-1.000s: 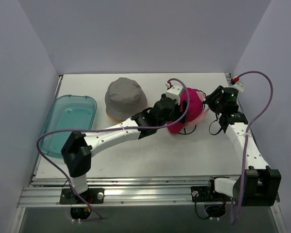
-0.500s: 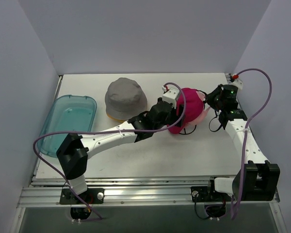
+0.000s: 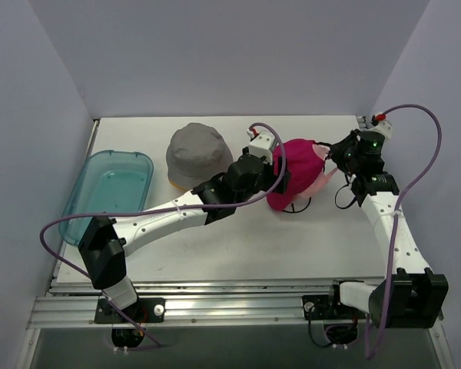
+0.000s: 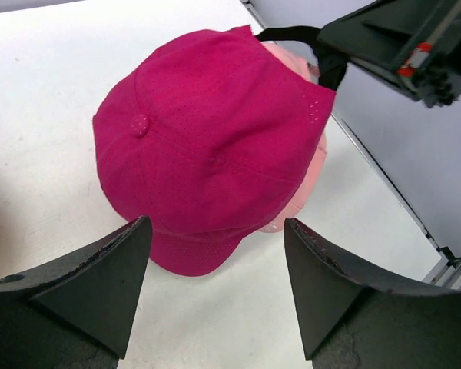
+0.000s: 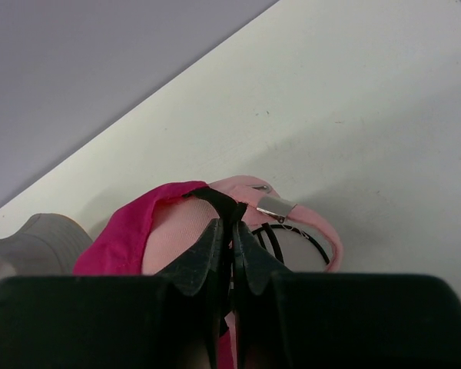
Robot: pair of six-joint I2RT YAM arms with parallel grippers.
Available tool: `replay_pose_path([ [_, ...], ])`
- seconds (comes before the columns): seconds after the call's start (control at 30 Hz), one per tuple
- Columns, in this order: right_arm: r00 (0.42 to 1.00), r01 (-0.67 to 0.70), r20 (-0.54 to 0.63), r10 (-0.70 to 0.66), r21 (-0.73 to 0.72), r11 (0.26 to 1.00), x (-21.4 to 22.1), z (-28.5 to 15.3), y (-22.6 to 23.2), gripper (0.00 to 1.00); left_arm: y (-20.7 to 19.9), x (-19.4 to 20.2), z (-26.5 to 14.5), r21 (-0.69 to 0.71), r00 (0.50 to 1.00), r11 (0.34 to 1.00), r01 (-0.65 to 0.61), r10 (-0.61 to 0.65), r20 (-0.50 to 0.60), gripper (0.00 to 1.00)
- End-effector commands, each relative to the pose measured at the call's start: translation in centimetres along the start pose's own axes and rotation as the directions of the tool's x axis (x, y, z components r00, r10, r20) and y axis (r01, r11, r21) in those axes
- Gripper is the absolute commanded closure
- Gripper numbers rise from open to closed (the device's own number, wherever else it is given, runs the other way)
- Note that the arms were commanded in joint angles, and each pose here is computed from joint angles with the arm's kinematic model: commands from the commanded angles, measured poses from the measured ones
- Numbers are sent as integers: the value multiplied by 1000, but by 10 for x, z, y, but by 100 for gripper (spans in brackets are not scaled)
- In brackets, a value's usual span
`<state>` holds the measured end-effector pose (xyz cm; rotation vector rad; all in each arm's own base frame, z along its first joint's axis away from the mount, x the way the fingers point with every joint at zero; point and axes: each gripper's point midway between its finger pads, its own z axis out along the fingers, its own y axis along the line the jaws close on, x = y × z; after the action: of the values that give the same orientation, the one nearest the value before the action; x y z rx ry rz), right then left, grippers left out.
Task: Stack the hats
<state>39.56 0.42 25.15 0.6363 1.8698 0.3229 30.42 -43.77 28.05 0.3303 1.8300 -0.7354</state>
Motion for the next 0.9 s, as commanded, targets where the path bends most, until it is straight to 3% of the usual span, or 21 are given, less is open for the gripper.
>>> replay_pose_path([
  [0.0, 995, 21, 94, -16, -53, 998, -36, -21, 20, 100, -5, -34, -11, 8, 998, 999, 33, -34, 56, 22],
  [0.33, 993, 77, 95, -66, -113, 991, -45, -23, 36, 100, -5, -34, -9, 0, 999, 1000, 27, -27, 41, 21],
  [0.87, 982, 189, 71, -178, -203, 961, -13, -27, 46, 100, 11, -31, 20, -1, 997, 997, 75, -75, 0, 21],
])
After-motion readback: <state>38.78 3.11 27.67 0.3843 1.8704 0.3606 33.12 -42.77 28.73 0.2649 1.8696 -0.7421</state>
